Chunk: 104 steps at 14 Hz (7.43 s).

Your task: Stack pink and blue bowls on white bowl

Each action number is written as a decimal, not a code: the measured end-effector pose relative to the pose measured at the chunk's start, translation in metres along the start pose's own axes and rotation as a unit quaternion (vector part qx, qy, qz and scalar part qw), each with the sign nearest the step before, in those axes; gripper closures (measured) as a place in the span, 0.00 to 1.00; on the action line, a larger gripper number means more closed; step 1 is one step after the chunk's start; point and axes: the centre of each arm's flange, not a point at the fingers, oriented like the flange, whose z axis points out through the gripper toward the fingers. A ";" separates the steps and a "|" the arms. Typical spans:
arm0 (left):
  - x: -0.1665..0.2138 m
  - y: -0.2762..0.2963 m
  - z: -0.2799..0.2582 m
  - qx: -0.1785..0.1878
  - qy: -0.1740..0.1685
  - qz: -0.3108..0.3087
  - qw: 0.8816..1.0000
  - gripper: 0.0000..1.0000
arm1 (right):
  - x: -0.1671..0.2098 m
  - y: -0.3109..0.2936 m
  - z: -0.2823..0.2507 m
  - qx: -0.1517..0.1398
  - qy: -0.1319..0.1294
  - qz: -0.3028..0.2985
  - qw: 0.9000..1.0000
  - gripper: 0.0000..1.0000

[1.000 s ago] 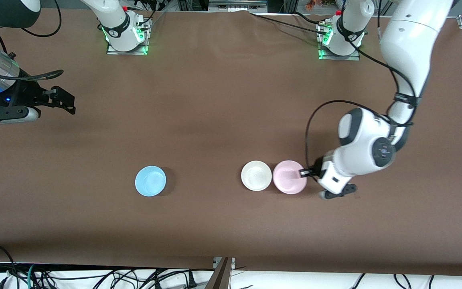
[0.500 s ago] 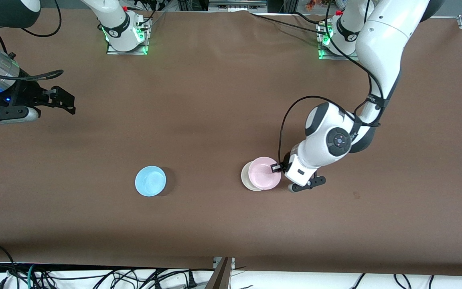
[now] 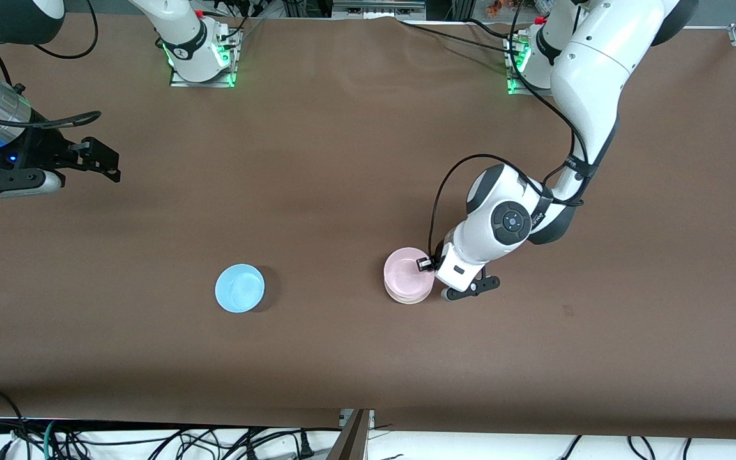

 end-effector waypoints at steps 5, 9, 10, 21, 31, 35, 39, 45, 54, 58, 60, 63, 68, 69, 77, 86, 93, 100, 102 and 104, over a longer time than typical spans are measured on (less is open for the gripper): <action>-0.003 0.003 0.010 0.001 0.008 0.009 1.000 0.97 | 0.004 0.000 0.001 0.000 0.011 0.001 1.000 0.00; -0.001 0.002 0.010 0.007 0.016 0.010 1.000 0.97 | 0.010 0.000 0.008 0.003 0.010 0.002 1.000 0.00; 0.001 0.000 0.010 0.007 0.017 0.009 1.000 0.97 | 0.011 0.000 0.010 0.004 0.010 0.002 1.000 0.00; 0.004 -0.005 0.024 0.008 0.017 0.007 1.000 0.93 | 0.035 0.003 0.079 0.009 -0.045 0.003 0.999 0.00; 0.058 -0.042 -0.099 0.036 0.019 -0.049 0.998 0.00 | 0.057 0.002 0.151 0.011 -0.027 0.003 1.000 0.00; 0.077 -0.115 -0.233 0.085 0.029 0.025 0.996 0.00 | 0.085 -0.017 0.291 0.017 0.006 -0.002 1.000 0.01; 0.069 -0.191 -0.345 0.114 0.029 0.075 0.990 0.00 | 0.093 -0.053 0.347 0.021 0.018 0.004 1.000 0.03; 0.049 -0.255 -0.410 0.139 0.007 0.105 0.985 0.00 | 0.098 -0.052 0.366 0.033 0.027 0.019 0.999 0.33; 0.047 -0.256 -0.402 0.142 -0.009 0.107 0.984 0.00 | 0.113 -0.085 0.349 0.074 0.031 0.080 0.994 0.98; 0.047 -0.256 -0.402 0.142 -0.009 0.107 0.984 0.00 | 0.118 -0.173 0.313 0.097 0.034 0.143 0.984 0.98; 0.047 -0.256 -0.402 0.142 -0.009 0.107 0.984 0.00 | 0.112 -0.229 0.296 0.126 0.032 0.186 0.974 0.98; 0.047 -0.256 -0.402 0.142 -0.009 0.108 0.984 0.00 | 0.103 -0.334 0.270 0.179 0.045 0.278 0.943 0.98; 0.047 -0.256 -0.402 0.141 -0.009 0.108 0.984 0.00 | 0.087 -0.419 0.315 0.218 0.061 0.313 0.922 0.98; 0.047 -0.256 -0.402 0.141 -0.010 0.108 0.984 0.00 | 0.084 -0.424 0.322 0.215 0.060 0.309 0.925 0.98; 0.047 -0.255 -0.402 0.141 -0.010 0.108 0.984 0.00 | 0.073 -0.439 0.335 0.192 0.069 0.278 0.939 0.98; 0.047 -0.255 -0.402 0.141 -0.010 0.108 0.984 0.00 | 0.072 -0.437 0.354 0.168 0.076 0.262 0.947 0.98; 0.048 -0.256 -0.399 0.142 -0.012 0.108 0.984 0.00 | 0.071 -0.437 0.356 0.166 0.076 0.260 0.948 0.98; 0.048 -0.254 -0.398 0.142 -0.013 0.110 0.984 0.00 | 0.071 -0.437 0.356 0.162 0.072 0.260 0.949 0.59; 0.048 -0.254 -0.398 0.142 -0.013 0.110 0.984 0.00 | 0.071 -0.437 0.354 0.158 0.068 0.260 0.950 0.59; 0.048 -0.254 -0.398 0.142 -0.013 0.110 0.984 0.00 | 0.074 -0.434 0.348 0.148 0.061 0.260 0.952 0.56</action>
